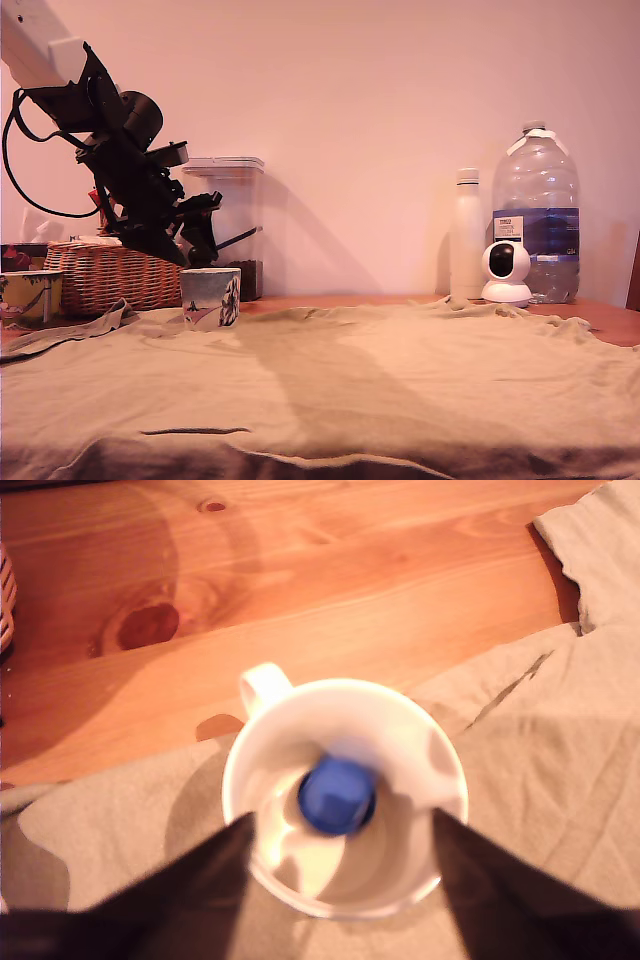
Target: Pick up the coffee capsules on the table and drop them inside the coffee cup
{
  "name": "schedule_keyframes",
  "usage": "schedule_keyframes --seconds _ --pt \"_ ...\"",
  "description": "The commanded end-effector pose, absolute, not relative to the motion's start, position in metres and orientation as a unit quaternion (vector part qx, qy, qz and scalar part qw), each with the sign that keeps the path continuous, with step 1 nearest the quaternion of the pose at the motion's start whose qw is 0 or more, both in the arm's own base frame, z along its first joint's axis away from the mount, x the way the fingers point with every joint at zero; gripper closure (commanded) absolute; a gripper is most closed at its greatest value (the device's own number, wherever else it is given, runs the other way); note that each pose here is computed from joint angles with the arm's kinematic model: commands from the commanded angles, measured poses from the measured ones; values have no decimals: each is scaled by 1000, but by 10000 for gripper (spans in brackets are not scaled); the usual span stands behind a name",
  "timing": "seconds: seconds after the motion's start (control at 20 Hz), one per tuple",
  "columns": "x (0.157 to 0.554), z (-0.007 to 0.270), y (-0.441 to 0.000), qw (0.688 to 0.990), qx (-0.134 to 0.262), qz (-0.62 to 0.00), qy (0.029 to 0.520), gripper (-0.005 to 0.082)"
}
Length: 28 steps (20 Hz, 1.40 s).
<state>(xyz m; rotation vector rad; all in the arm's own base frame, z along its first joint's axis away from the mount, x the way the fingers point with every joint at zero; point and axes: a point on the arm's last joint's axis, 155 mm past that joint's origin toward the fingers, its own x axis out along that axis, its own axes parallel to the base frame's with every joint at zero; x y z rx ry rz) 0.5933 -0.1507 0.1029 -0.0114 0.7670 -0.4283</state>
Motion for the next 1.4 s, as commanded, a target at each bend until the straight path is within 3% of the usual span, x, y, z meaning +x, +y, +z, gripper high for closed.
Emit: schedule_keyframes --seconds 0.0,0.1,0.15,0.25,0.35,0.45,1.05,1.35 --pt "595 93 -150 903 -4 -208 377 184" --pt "593 95 -149 902 -1 -209 378 228" --pt "592 97 -149 901 1 -211 378 293" --pt "589 107 -150 901 5 -217 375 466" --pt "586 123 -150 905 5 -218 366 693" --pt "583 143 -150 910 7 -219 353 783" --pt "543 273 -145 937 21 -230 261 789" --pt "514 287 -150 940 21 -249 232 789"
